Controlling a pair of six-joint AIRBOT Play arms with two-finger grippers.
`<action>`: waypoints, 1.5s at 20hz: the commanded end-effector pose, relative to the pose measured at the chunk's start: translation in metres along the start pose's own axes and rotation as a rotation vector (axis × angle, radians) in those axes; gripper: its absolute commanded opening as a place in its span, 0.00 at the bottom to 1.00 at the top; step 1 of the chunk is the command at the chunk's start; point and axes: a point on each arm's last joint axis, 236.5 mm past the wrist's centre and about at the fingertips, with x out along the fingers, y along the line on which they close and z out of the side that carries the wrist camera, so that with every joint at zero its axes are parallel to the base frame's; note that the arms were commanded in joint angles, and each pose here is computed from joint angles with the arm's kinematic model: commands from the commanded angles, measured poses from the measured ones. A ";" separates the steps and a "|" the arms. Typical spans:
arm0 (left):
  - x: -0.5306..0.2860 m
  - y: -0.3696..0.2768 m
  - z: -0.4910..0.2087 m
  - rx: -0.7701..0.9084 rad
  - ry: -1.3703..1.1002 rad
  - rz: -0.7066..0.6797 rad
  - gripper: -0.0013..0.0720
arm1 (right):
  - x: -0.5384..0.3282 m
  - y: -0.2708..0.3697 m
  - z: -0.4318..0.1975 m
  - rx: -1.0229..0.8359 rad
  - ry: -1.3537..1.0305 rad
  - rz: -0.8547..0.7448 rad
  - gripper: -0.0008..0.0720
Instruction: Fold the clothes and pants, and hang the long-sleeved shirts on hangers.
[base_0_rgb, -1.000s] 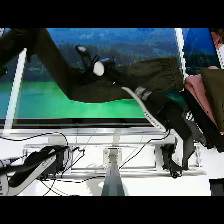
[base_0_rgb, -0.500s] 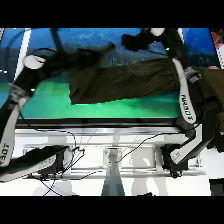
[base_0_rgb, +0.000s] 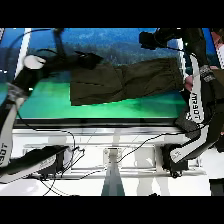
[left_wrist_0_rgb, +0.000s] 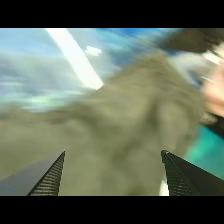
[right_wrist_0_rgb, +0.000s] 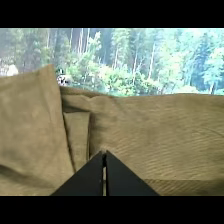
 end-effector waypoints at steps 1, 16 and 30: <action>-0.070 0.097 -0.007 -0.071 0.059 0.259 0.96 | -0.002 -0.007 -0.001 -0.023 0.005 -0.019 0.06; -0.019 0.195 -0.213 -0.538 0.439 0.208 0.97 | 0.000 0.007 -0.012 -0.027 0.048 0.014 0.06; -0.037 0.099 -0.061 -0.307 0.266 0.059 0.05 | 0.091 0.096 -0.093 -0.192 0.249 0.156 0.06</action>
